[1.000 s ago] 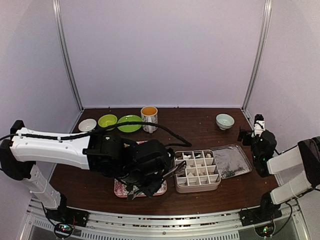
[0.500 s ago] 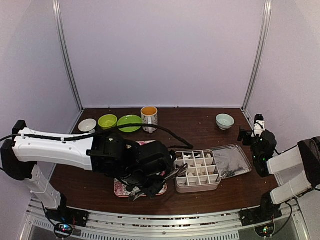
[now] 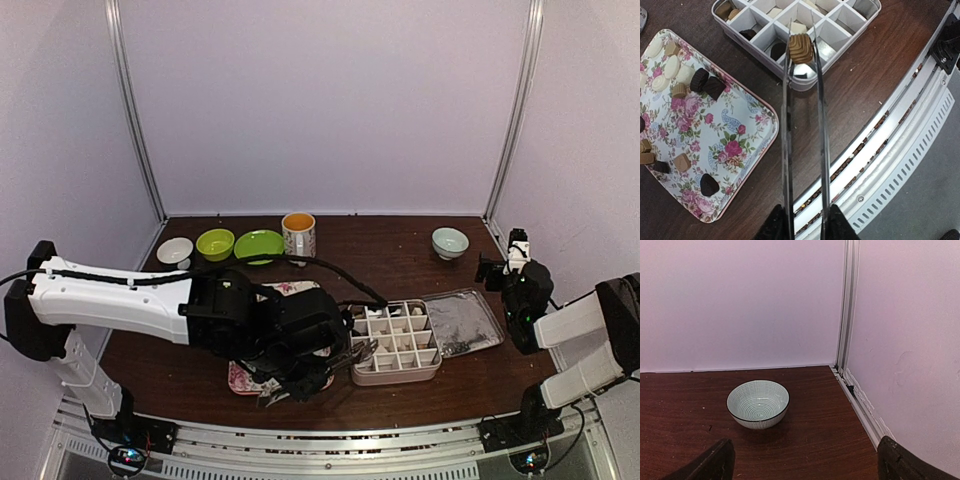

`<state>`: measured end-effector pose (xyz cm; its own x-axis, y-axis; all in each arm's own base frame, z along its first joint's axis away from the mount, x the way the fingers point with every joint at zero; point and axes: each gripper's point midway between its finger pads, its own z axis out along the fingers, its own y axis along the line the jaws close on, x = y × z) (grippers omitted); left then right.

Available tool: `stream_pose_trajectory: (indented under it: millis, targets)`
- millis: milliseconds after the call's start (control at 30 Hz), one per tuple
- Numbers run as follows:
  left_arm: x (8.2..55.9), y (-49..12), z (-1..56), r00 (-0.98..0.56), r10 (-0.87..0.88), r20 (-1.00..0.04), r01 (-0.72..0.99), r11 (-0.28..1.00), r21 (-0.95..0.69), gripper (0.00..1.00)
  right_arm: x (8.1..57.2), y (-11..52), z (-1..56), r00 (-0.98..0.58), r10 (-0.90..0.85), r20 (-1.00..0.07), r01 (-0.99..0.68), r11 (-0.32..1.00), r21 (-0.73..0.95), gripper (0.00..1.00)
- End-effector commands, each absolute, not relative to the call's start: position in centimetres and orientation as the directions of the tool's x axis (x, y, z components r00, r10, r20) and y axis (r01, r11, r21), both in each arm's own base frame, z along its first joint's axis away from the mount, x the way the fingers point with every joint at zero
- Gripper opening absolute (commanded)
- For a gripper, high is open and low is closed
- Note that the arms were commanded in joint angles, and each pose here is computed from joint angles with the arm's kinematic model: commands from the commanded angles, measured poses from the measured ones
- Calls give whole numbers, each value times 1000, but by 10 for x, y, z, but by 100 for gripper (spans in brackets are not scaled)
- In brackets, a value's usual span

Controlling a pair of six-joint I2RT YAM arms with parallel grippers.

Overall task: Pack the chocolate
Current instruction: Place the fake chocolate in the empty pocket of the box.

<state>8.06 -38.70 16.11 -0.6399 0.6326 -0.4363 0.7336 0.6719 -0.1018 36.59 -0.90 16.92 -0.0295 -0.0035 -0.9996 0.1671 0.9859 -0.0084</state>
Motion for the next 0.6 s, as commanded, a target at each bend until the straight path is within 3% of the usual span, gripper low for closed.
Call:
stream_pose_trajectory:
  millis: [0, 200, 567]
  targets:
    - [83, -392, 162, -634, 622, -460, 734, 671, -103, 31, 369, -11, 174, -19, -2, -1000, 173, 985, -5, 100]
    - [87, -390, 166, -633, 611, -475, 726, 681, -94, 39, 369, -11, 174, -18, -2, -1000, 173, 985, -5, 100]
    - [114, -333, 171, -739, 465, -488, 564, 823, -68, 40, 369, -11, 174, -17, -2, -1000, 175, 985, -5, 100]
